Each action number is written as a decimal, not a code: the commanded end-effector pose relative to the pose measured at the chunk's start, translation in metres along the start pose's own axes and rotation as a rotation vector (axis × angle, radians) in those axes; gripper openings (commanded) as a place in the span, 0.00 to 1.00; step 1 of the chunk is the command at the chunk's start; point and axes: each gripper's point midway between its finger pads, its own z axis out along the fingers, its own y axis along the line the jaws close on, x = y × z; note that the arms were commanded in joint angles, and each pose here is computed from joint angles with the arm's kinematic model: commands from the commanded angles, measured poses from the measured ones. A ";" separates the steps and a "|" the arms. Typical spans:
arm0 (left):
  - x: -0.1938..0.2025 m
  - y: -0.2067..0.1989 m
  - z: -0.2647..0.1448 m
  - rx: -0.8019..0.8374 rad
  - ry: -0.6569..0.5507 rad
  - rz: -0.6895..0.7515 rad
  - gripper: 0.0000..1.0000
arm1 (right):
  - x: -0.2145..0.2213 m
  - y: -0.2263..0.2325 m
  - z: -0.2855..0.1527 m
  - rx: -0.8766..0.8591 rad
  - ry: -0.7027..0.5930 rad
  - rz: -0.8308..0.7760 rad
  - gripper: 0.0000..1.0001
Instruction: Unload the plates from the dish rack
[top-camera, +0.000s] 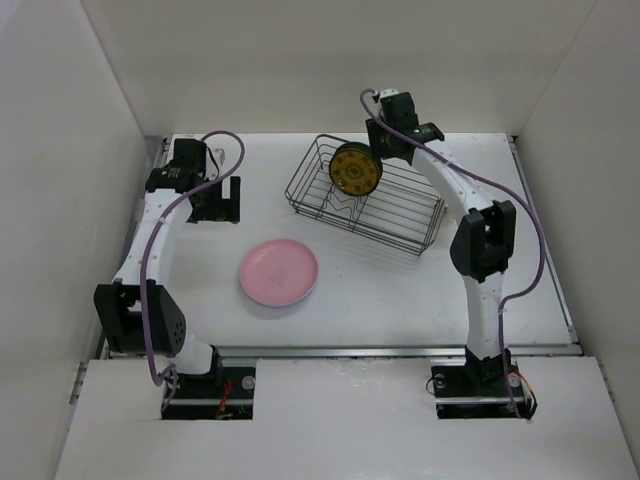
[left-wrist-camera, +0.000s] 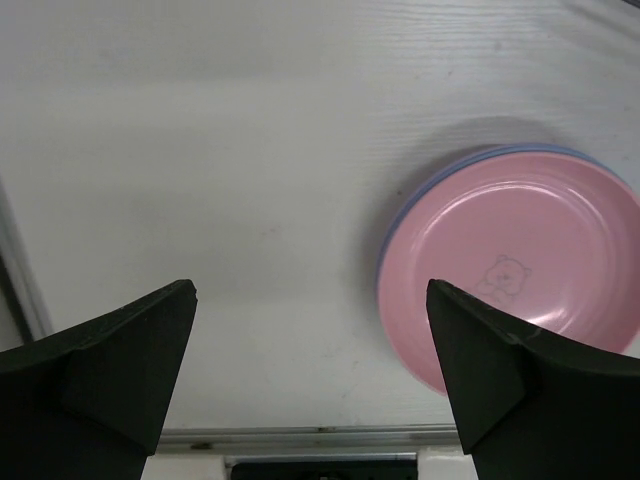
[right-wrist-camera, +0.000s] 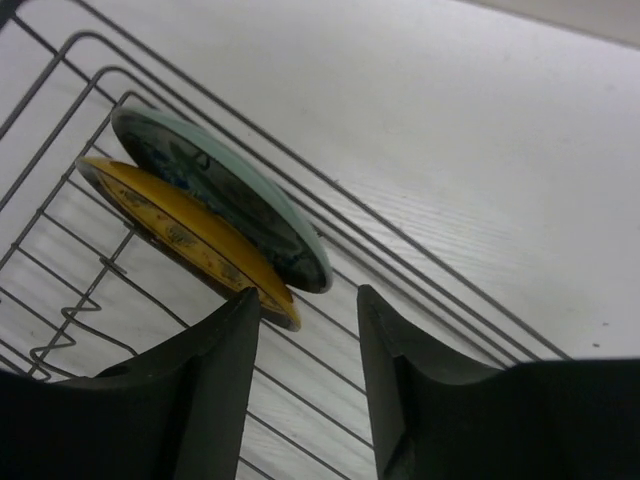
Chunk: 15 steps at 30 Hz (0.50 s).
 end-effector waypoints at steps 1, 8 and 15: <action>-0.017 -0.029 0.000 0.162 -0.017 0.013 1.00 | -0.026 0.015 -0.005 -0.082 -0.073 0.019 0.48; -0.023 -0.037 0.013 0.210 0.036 0.029 1.00 | -0.007 0.021 0.008 -0.103 -0.042 0.014 0.47; -0.027 -0.037 0.015 0.210 0.041 0.029 1.00 | 0.023 0.026 0.038 -0.112 0.021 -0.003 0.39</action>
